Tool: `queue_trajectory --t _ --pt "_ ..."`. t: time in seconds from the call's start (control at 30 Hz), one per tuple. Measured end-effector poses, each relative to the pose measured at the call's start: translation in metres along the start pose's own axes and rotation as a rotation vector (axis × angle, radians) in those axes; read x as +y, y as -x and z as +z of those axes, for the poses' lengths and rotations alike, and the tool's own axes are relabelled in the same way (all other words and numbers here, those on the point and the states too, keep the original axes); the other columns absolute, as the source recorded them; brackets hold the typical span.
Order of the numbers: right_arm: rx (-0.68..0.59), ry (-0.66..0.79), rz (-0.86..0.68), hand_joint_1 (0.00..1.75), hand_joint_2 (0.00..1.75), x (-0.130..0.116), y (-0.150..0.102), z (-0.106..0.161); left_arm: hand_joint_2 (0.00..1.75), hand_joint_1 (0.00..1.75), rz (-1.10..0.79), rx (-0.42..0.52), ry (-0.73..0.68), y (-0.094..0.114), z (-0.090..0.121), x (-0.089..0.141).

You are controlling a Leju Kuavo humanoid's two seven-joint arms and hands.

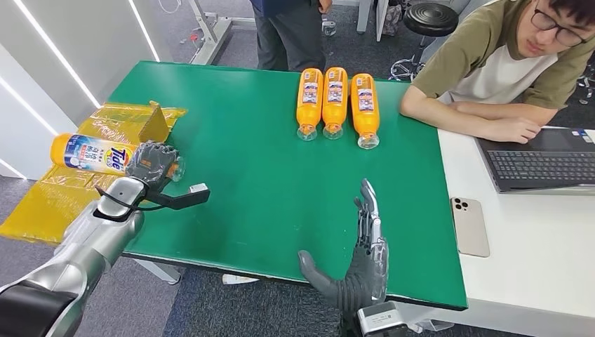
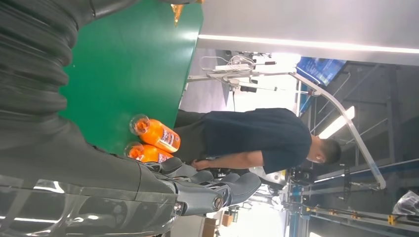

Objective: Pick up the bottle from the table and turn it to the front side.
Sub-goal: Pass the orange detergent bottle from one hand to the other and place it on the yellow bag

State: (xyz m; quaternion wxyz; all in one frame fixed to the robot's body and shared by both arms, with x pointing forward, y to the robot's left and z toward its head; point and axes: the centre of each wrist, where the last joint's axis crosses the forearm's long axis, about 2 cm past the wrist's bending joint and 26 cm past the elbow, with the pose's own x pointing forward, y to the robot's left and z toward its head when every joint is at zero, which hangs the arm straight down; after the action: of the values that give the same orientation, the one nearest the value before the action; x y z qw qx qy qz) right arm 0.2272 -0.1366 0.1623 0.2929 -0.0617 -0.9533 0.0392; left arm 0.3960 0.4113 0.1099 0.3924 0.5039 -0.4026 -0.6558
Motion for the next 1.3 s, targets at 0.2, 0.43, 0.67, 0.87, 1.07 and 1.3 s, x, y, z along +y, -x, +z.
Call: queue_trajectory --t 0.2,0.43,0.67,0.87,1.07,1.3 --pt "-0.002 0.0 0.0 0.0 1.75 0.0 0.0 0.0 1.75 1.75 -0.016 -0.038 0.14 -0.015 0.007 -0.018" --pt "-0.002 0.0 -0.002 0.0 1.75 0.0 -0.001 0.0 1.75 1.75 -0.005 -0.121 0.257 -0.034 0.014 -0.032" --pt "-0.002 -0.001 -0.005 0.0 1.75 0.0 -0.001 0.0 1.75 0.99 0.01 -0.122 0.272 -0.046 0.012 -0.032" --pt "0.003 -0.001 -0.017 0.0 1.75 0.001 0.0 0.0 1.75 0.0 0.024 -0.122 0.266 -0.053 0.011 -0.031" --pt "0.007 -0.004 -0.03 0.0 1.75 0.001 -0.001 0.0 1.75 0.0 0.078 -0.123 0.216 -0.055 0.011 -0.03" --pt "0.018 -0.009 -0.043 0.0 1.75 0.001 -0.001 0.003 1.75 0.0 0.251 -0.167 0.049 -0.058 0.019 -0.039"
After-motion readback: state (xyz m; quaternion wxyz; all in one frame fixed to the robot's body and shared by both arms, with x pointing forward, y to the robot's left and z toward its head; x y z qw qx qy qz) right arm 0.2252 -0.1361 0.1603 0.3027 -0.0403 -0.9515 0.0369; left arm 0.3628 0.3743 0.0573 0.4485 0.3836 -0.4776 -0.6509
